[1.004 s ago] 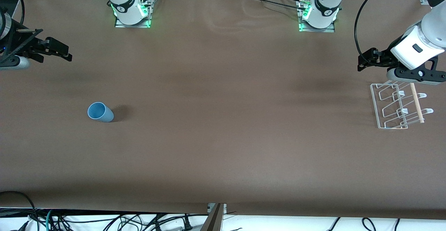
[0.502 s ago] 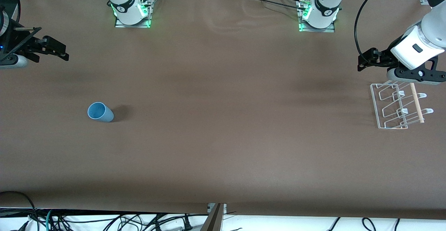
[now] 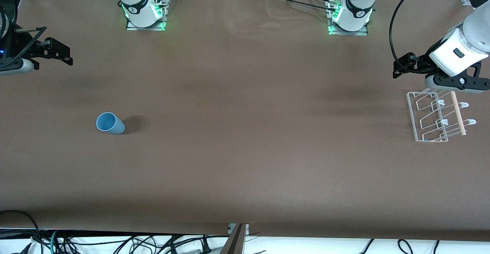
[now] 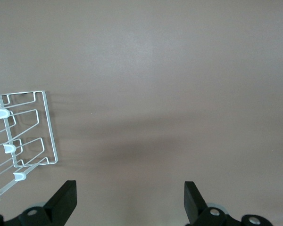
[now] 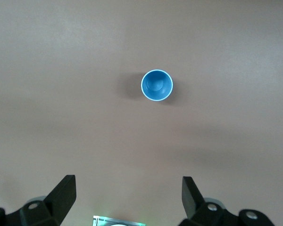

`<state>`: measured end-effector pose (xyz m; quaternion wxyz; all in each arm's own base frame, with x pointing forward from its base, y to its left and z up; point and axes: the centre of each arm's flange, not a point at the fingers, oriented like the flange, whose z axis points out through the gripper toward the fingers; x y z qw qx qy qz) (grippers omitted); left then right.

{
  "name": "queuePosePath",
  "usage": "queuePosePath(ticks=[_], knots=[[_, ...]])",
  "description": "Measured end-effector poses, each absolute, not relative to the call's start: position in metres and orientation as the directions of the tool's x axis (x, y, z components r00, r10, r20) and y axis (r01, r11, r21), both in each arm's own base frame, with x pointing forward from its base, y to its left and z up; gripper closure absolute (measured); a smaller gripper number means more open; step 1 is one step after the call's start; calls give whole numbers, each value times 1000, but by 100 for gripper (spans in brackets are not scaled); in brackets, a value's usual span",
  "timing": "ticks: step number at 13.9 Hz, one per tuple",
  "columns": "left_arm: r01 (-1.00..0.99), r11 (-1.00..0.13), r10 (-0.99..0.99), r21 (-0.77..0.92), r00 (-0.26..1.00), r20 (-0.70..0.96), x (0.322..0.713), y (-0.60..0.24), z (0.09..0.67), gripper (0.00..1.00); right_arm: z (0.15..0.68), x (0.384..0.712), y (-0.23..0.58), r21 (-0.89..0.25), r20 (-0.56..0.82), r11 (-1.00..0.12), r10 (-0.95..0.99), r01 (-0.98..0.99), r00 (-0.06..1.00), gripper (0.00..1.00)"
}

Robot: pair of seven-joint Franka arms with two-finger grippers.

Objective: Transfer cup to left arm and place on rack

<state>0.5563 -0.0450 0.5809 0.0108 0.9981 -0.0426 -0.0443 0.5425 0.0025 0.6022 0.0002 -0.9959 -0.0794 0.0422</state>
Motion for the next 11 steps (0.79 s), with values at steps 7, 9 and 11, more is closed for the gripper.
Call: queuePosePath(ticks=[7, 9, 11], knots=[[-84, -996, -86, 25, 992, -88, 556, -45, 581, 0, 597, 544, 3, -9, -98, -987, 160, 160, 982, 0], [-84, -996, -86, 25, 992, -88, 556, -45, 581, 0, 597, 544, 3, -10, -99, -987, 160, 160, 982, 0], [-84, -996, -86, 25, 992, -88, 556, -45, 581, 0, 597, 544, 3, -10, -99, -987, 160, 160, 982, 0]])
